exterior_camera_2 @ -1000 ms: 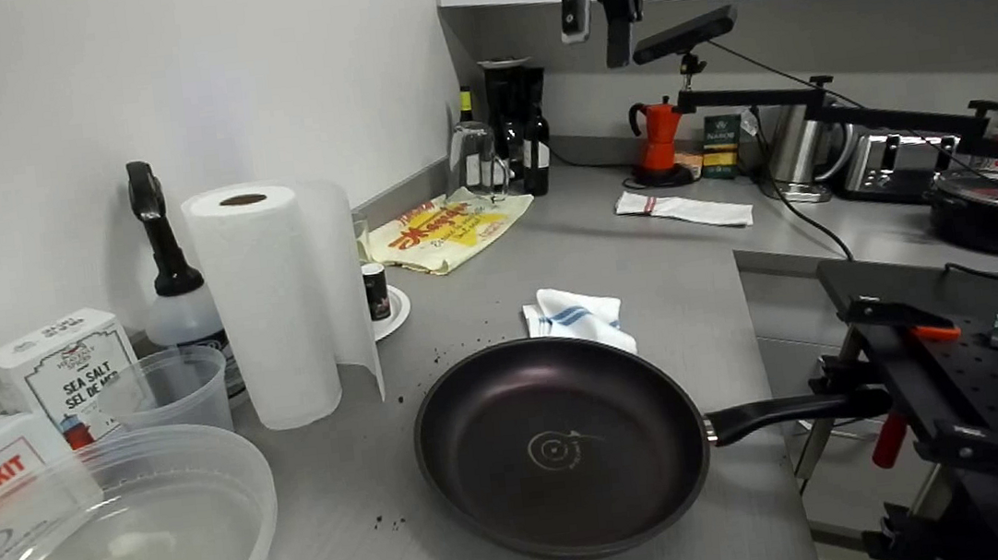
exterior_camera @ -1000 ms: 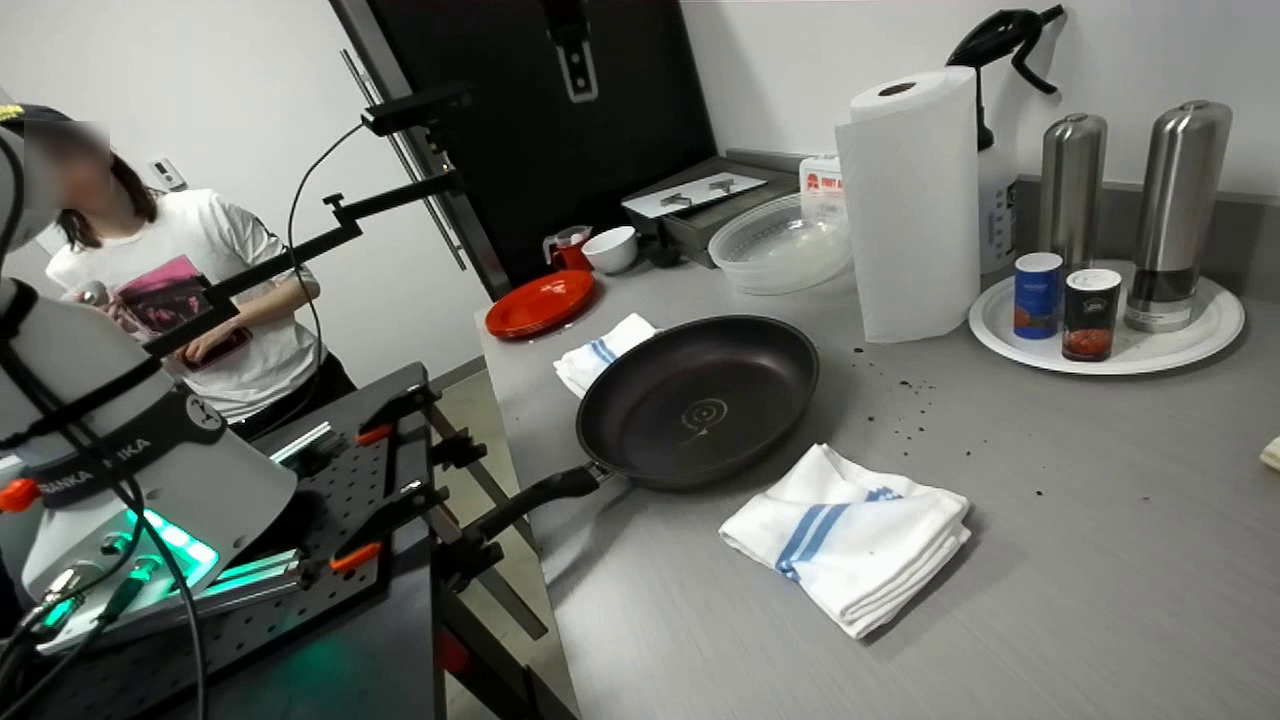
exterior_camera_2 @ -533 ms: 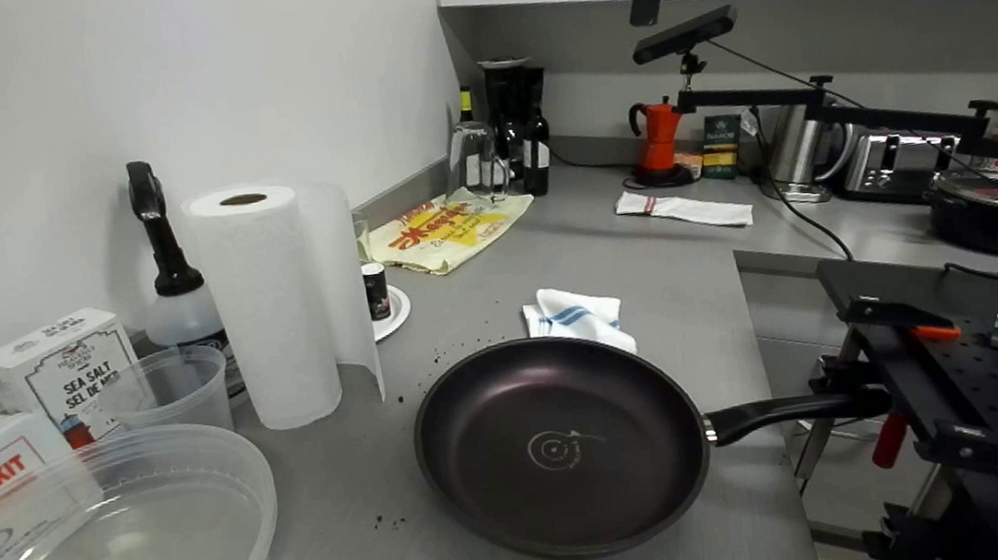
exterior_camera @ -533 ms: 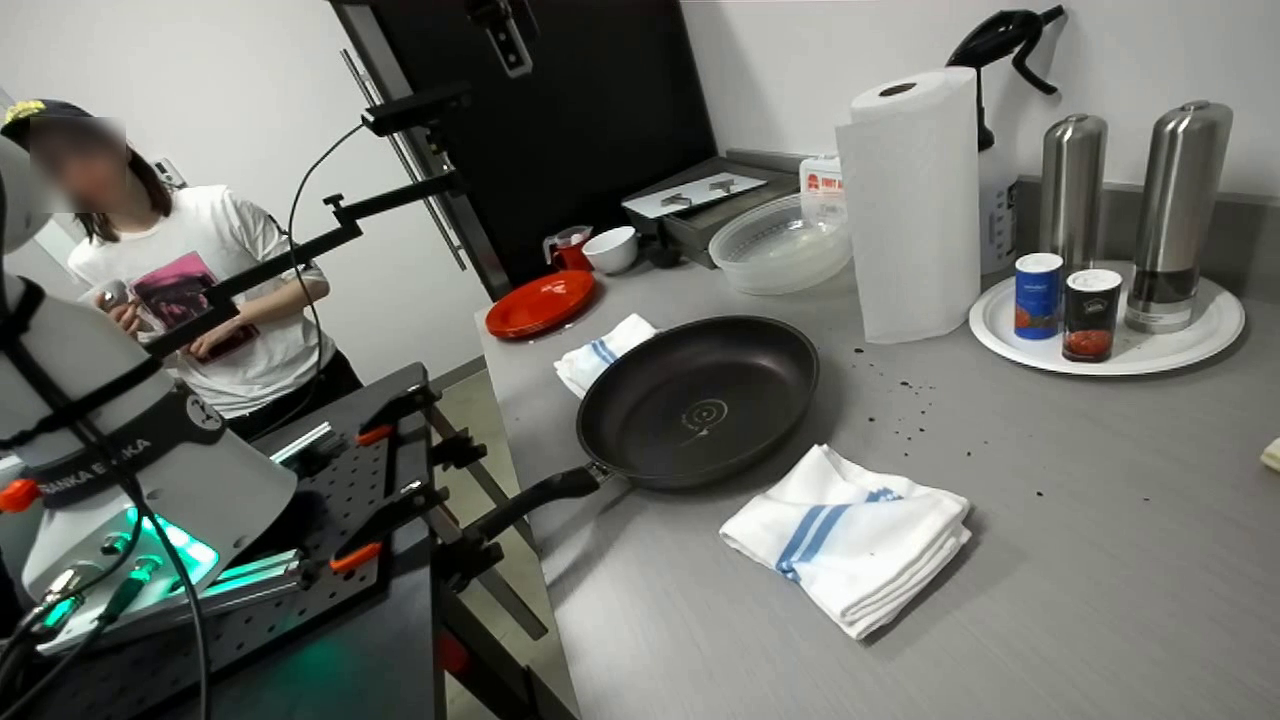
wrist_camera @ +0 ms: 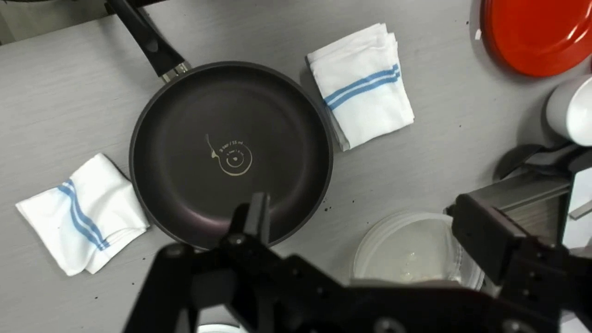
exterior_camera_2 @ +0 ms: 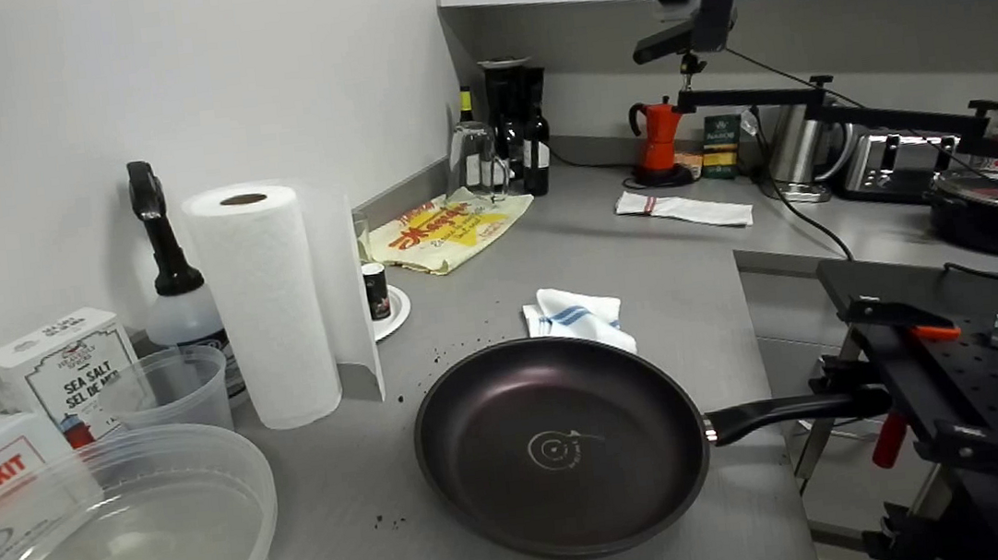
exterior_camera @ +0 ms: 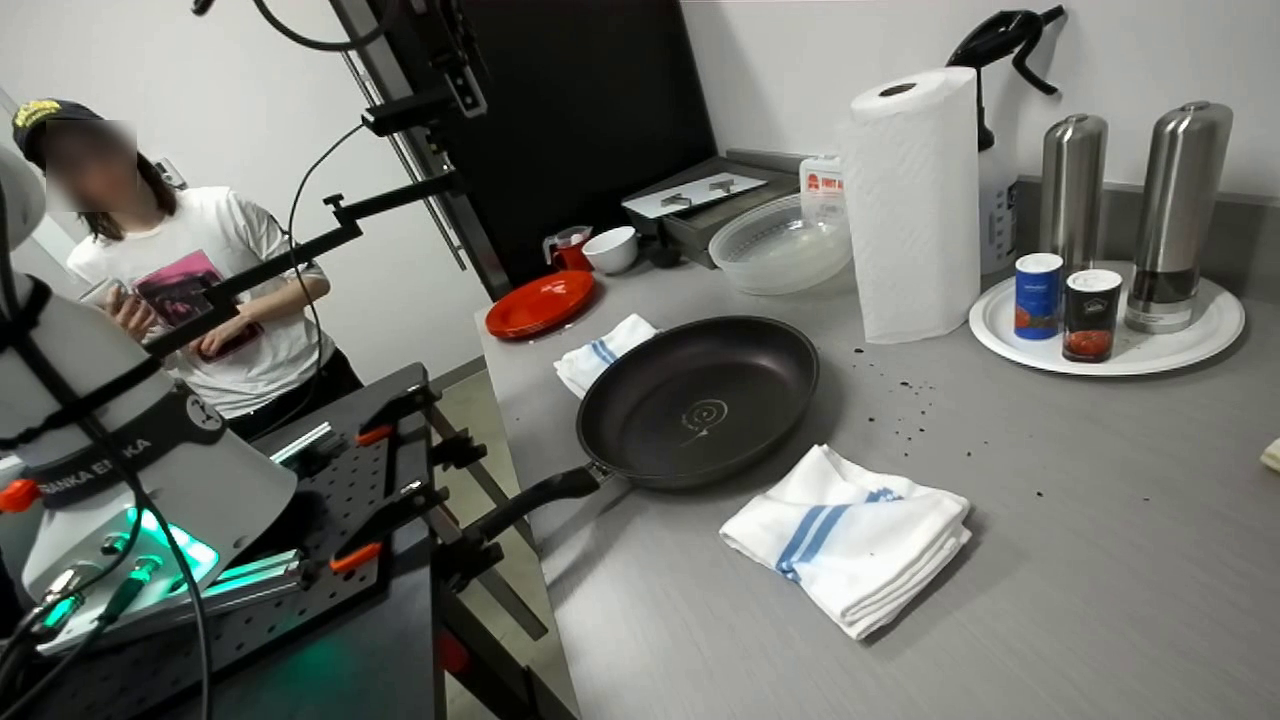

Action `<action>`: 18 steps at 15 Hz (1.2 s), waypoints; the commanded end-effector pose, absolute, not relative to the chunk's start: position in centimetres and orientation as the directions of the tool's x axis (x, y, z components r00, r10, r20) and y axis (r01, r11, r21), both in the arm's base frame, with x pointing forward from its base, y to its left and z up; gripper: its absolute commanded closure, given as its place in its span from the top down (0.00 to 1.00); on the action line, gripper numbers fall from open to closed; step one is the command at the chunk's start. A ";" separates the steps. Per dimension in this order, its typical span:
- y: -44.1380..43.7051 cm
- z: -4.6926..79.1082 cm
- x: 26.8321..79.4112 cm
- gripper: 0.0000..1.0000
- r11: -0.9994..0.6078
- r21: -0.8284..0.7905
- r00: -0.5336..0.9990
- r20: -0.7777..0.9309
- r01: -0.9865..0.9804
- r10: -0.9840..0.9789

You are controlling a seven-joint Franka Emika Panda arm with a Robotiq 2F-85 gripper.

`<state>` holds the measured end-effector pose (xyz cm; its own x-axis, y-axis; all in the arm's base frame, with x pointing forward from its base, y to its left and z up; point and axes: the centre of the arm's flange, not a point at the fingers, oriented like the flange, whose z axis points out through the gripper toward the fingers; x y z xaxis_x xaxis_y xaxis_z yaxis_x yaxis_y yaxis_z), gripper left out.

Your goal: Use the white towel wipe the black pan

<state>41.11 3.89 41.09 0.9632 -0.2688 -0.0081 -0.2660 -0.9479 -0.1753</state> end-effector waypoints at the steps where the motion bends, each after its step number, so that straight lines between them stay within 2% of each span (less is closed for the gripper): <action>1: 4.3 41.0 40.8 1.00 -0.954 -0.174 0.969 -0.015 -0.246 -0.247; 18: 4.4 41.1 40.5 1.00 -0.959 -0.176 0.975 -0.018 -0.223 -0.224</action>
<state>40.51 4.39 41.08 0.9745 -0.2237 -0.0176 -0.2232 -0.9588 -0.1756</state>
